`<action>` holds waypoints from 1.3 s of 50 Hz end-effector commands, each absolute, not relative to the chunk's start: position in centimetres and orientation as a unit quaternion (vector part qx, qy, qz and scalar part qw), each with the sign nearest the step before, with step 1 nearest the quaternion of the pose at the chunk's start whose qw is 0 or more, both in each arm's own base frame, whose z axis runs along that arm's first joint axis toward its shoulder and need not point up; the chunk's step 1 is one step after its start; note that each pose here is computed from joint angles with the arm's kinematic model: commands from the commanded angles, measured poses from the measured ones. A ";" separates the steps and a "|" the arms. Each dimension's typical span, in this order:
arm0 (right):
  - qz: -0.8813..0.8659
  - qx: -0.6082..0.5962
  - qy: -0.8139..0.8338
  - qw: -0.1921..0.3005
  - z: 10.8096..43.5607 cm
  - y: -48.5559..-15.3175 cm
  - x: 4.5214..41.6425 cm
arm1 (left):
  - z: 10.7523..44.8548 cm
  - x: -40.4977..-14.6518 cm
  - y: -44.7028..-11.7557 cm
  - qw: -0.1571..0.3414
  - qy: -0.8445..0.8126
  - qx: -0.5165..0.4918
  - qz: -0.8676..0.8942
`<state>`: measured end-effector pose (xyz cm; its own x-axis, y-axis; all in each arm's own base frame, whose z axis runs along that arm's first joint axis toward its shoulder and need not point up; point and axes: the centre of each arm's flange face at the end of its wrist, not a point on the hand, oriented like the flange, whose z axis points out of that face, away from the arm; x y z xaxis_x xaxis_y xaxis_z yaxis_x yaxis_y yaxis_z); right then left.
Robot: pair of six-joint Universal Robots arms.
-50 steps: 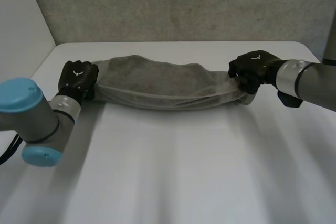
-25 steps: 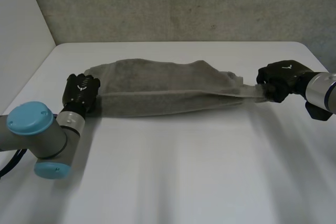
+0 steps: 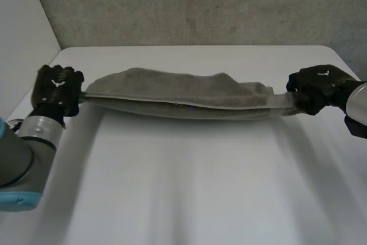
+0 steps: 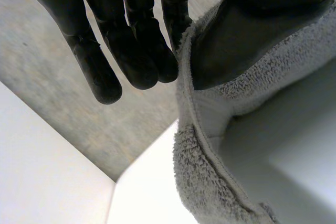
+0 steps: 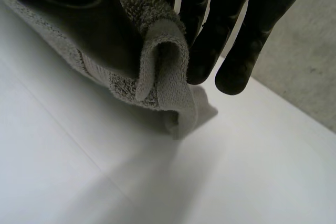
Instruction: Fold the towel.
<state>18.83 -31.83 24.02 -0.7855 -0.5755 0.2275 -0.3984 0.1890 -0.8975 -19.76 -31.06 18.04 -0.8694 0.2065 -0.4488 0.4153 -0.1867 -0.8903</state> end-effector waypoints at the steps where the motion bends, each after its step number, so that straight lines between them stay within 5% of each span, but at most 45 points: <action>1: -0.575 -0.320 0.749 0.073 26.4 -29.5 18.6 | 21.0 -18.4 -28.8 0.084 0.620 0.230 -0.746; 11: -0.594 -0.320 0.735 0.063 28.3 -26.6 17.8 | 22.5 -17.5 -25.0 0.060 0.622 0.202 -0.754; 20: -0.593 -0.316 0.738 0.062 28.1 -26.7 17.5 | 22.1 -17.3 -24.9 0.060 0.626 0.201 -0.751; 39: -0.544 -0.327 0.768 0.087 22.6 -33.3 19.4 | 18.0 -18.1 -34.3 0.062 0.661 0.207 -0.719; 49: -0.563 -0.321 0.759 0.056 19.6 -38.4 21.0 | 15.7 -20.1 -40.0 0.052 0.652 0.216 -0.725; 65: -0.567 -0.315 0.760 0.026 15.4 -42.6 22.8 | 11.3 -23.6 -43.1 0.027 0.655 0.240 -0.716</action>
<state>22.73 -41.40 16.82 -0.7894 -0.5330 0.3046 -0.4386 0.1425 -0.8873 -22.45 -42.55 12.69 -0.8906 0.2521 -0.3786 0.3539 -0.1388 -0.9249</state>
